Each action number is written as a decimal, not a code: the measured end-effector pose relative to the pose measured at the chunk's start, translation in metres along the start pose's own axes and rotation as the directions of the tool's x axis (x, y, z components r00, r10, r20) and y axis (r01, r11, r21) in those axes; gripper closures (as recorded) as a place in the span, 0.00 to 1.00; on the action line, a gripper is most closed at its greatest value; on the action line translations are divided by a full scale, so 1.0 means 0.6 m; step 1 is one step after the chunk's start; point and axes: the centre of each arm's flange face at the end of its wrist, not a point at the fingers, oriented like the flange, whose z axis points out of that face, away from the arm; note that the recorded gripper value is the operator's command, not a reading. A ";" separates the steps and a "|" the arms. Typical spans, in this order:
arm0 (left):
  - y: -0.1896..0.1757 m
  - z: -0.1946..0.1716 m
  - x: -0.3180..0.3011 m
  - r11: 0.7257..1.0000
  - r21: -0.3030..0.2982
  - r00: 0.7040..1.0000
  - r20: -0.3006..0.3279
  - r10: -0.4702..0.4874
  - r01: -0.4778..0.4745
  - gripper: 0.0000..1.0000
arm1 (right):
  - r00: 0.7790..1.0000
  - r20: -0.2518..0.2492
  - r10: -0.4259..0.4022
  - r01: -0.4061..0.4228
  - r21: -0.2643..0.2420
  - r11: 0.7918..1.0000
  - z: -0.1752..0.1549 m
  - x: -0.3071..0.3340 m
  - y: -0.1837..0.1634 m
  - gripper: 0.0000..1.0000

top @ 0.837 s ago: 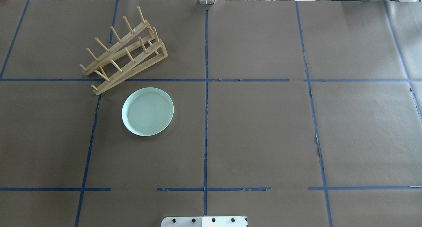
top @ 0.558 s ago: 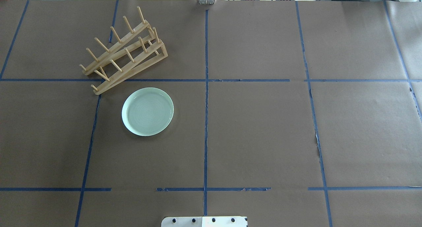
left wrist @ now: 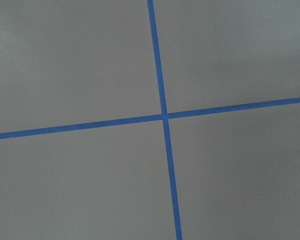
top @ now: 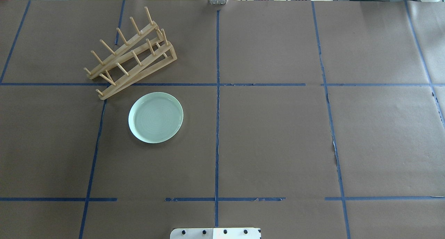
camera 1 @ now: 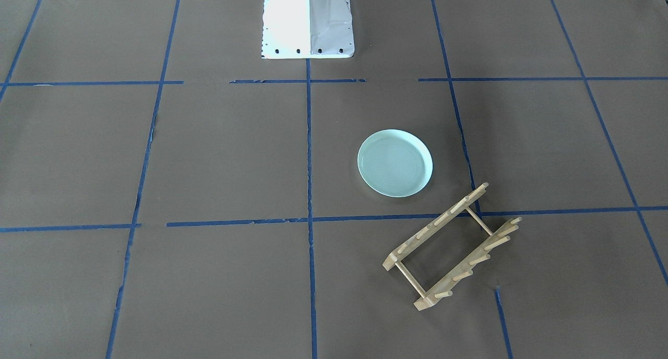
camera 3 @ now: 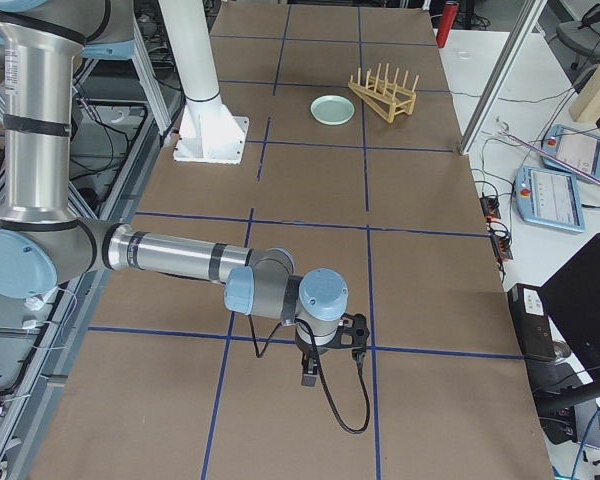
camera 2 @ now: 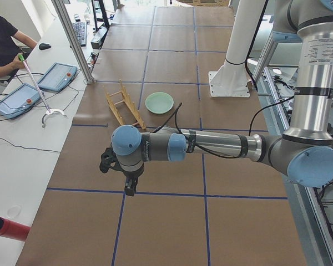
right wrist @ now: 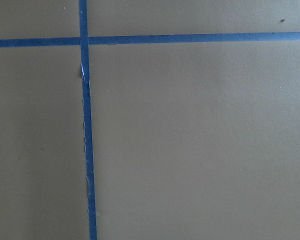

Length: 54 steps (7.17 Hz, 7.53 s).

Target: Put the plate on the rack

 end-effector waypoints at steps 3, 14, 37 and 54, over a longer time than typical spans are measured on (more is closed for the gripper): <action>-0.056 0.025 0.199 0.986 0.111 0.991 -0.062 -0.117 0.123 0.00 | 1.000 0.000 0.000 0.000 0.000 1.000 0.000 0.000 0.000 0.00; -0.080 0.399 1.193 0.923 -0.042 0.921 0.086 -0.379 0.384 0.00 | 1.000 0.000 0.000 0.000 0.000 1.000 0.000 0.000 0.000 0.00; -0.219 -0.029 0.892 0.761 0.199 0.520 -0.830 -0.204 0.617 1.00 | 1.000 0.000 0.000 0.000 0.000 1.000 0.000 0.000 0.000 0.00; -0.252 0.178 0.838 0.741 0.257 0.517 -0.844 -0.141 0.620 1.00 | 1.000 0.000 0.000 0.000 0.000 1.000 0.000 0.000 0.000 0.00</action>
